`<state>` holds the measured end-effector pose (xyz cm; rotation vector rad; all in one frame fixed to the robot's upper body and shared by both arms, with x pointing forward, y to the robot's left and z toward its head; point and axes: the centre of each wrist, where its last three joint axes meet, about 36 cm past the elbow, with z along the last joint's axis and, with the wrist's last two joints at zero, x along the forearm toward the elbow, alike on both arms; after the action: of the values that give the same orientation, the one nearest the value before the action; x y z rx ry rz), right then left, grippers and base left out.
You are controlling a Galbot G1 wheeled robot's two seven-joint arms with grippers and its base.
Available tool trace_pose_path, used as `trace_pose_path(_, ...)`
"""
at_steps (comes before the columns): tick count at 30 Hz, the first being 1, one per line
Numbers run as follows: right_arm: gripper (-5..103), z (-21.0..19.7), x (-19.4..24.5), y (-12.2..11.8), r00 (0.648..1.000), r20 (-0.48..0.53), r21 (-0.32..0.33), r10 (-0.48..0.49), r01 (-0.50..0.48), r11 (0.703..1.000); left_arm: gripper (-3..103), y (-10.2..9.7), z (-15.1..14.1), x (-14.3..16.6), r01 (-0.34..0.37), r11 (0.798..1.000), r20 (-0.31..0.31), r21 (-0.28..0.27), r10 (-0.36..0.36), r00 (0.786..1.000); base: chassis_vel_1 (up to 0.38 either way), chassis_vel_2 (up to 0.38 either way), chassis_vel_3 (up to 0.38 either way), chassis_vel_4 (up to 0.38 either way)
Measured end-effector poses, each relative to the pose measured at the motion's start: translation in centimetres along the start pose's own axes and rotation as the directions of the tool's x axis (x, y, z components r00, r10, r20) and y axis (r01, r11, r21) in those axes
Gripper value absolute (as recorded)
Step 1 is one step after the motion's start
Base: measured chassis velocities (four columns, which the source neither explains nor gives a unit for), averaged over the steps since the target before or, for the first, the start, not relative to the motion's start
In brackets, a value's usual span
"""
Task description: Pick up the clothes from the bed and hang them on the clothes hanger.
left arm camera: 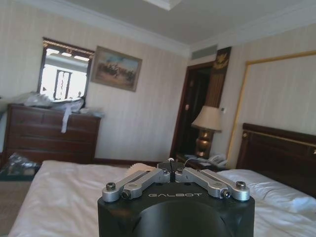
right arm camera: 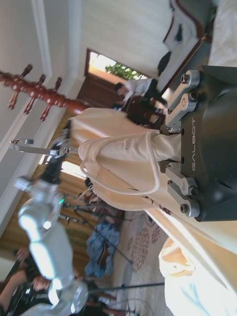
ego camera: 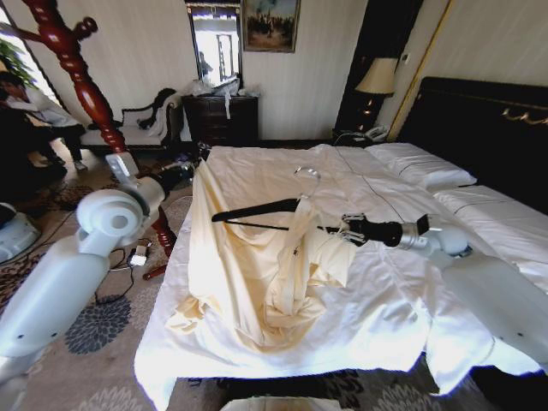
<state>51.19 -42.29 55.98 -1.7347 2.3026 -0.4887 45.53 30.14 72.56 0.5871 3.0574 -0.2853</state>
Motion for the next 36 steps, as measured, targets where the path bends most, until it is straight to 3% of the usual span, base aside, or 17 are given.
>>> trace_pose_path(3,19,0.9,-0.8,0.9,0.999,-0.017,-0.036,0.044,-0.045,0.998,0,-1.6,-1.0,1.5,-0.058,0.998,0.014,-0.010,0.058,0.998,0.000,0.000,0.000,0.000)
trace_pose_path(5,19,1.0,-0.9,1.0,0.999,-0.019,-0.040,0.049,-0.050,0.998,0,-1.8,-1.0,1.7,-0.064,0.998,0.014,-0.011,0.064,0.998,0.000,0.000,0.000,0.000)
trace_pose_path(11,19,2.0,-1.0,1.1,0.995,-0.041,-0.057,0.092,-0.094,0.994,0,-5.1,-0.7,4.3,-0.167,0.985,-0.009,-0.046,0.166,0.986,0.000,0.000,0.000,0.000)
trace_pose_path(15,19,2.1,-0.9,1.1,0.994,-0.025,-0.072,0.108,-0.110,0.991,0,-6.8,0.1,5.4,-0.225,0.973,-0.045,-0.048,0.222,0.974,0.000,0.000,0.000,0.000)
trace_pose_path(21,19,1.4,-1.6,1.1,0.991,0.048,-0.105,0.123,-0.117,0.988,0,-9.0,3.1,6.7,-0.300,0.953,-0.160,-0.030,0.292,0.943,0.000,0.000,0.000,0.000)
trace_pose_path(30,19,0.3,-1.9,0.7,0.978,0.127,-0.125,0.163,-0.147,0.981,0,-10.5,6.7,8.9,-0.330,0.944,-0.287,-0.015,0.312,0.906,0.000,0.000,0.000,0.000)
trace_pose_path(36,19,-0.7,-1.9,-0.2,0.968,0.167,-0.119,0.184,-0.166,0.979,0,-10.5,7.7,9.6,-0.309,0.951,-0.320,-0.019,0.287,0.903,0.000,0.000,0.000,0.000)
